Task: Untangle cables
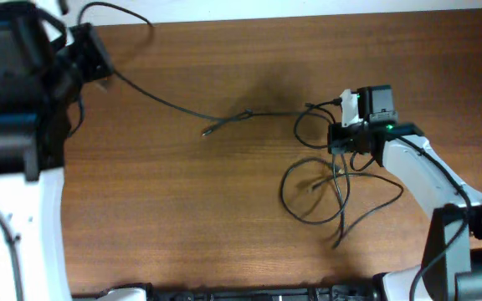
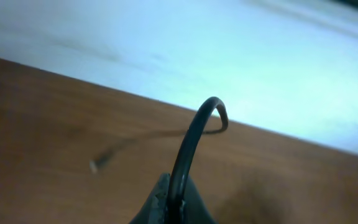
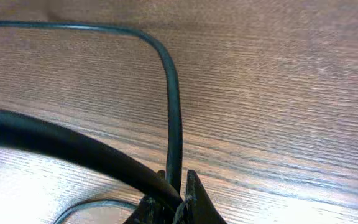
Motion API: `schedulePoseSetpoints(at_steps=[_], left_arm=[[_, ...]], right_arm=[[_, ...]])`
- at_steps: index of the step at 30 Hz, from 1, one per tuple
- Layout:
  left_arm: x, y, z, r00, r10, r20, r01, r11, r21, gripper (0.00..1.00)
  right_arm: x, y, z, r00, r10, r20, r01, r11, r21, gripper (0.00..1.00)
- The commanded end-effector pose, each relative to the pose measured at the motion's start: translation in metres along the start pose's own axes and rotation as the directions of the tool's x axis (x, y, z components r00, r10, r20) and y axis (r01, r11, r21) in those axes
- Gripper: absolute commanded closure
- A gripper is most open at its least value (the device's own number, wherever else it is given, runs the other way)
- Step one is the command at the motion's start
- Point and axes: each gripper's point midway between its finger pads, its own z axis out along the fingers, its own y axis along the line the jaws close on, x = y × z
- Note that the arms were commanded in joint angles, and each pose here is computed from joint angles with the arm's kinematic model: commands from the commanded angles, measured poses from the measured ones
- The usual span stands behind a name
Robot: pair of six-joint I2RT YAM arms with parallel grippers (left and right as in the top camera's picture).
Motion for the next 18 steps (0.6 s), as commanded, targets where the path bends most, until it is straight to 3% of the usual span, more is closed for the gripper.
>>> schedulePoseSetpoints(at_steps=[1, 3, 4, 6, 7, 9, 11, 14, 16, 18], left_arm=[[-0.004, 0.015, -0.024, 0.966, -0.256, 0.048, 0.259, 0.963, -0.070, 1.00], [0.004, 0.017, -0.022, 0.925, -0.378, 0.030, 0.379, 0.922, -0.084, 1.00], [0.008, 0.018, -0.018, 0.906, -0.422, 0.020, 0.422, 0.902, -0.093, 1.00], [0.015, 0.020, -0.008, 0.883, -0.469, 0.004, 0.467, 0.877, -0.112, 1.00], [0.017, 0.021, -0.005, 0.871, -0.491, 0.000, 0.487, 0.865, -0.120, 1.00], [0.022, 0.022, 0.005, 0.836, -0.548, -0.008, 0.542, 0.829, -0.138, 1.00], [0.025, 0.024, 0.011, 0.817, -0.577, -0.012, 0.569, 0.809, -0.151, 1.00], [0.023, 0.040, 0.014, 0.820, -0.570, 0.051, 0.566, 0.796, -0.217, 1.00], [0.019, 0.058, 0.009, 0.849, -0.515, 0.120, 0.526, 0.797, -0.296, 1.00], [0.019, 0.059, 0.008, 0.891, -0.443, 0.098, 0.450, 0.837, -0.310, 1.00]], right_arm=[[0.004, 0.014, 0.006, 0.999, 0.028, -0.019, -0.029, 0.996, -0.088, 0.96], [0.006, 0.046, 0.000, 0.999, -0.049, -0.015, 0.043, 0.960, -0.278, 0.96], [0.009, 0.079, -0.013, 0.992, -0.127, 0.022, 0.123, 0.877, -0.464, 0.96], [0.013, 0.118, -0.038, 0.979, -0.183, 0.086, 0.193, 0.719, -0.668, 0.96], [0.016, 0.132, -0.047, 0.973, -0.205, 0.110, 0.220, 0.652, -0.726, 0.96], [0.025, 0.142, -0.048, 0.964, -0.244, 0.106, 0.240, 0.628, -0.740, 0.96], [0.040, 0.139, -0.035, 0.942, -0.326, 0.075, 0.288, 0.676, -0.678, 0.96], [0.057, 0.099, -0.006, 0.921, -0.382, -0.072, 0.315, 0.842, -0.439, 0.96], [0.061, 0.042, 0.006, 0.940, -0.265, -0.214, 0.244, 0.962, -0.122, 0.96], [0.055, 0.007, 0.006, 0.964, -0.144, -0.223, 0.164, 0.984, 0.075, 0.96]])
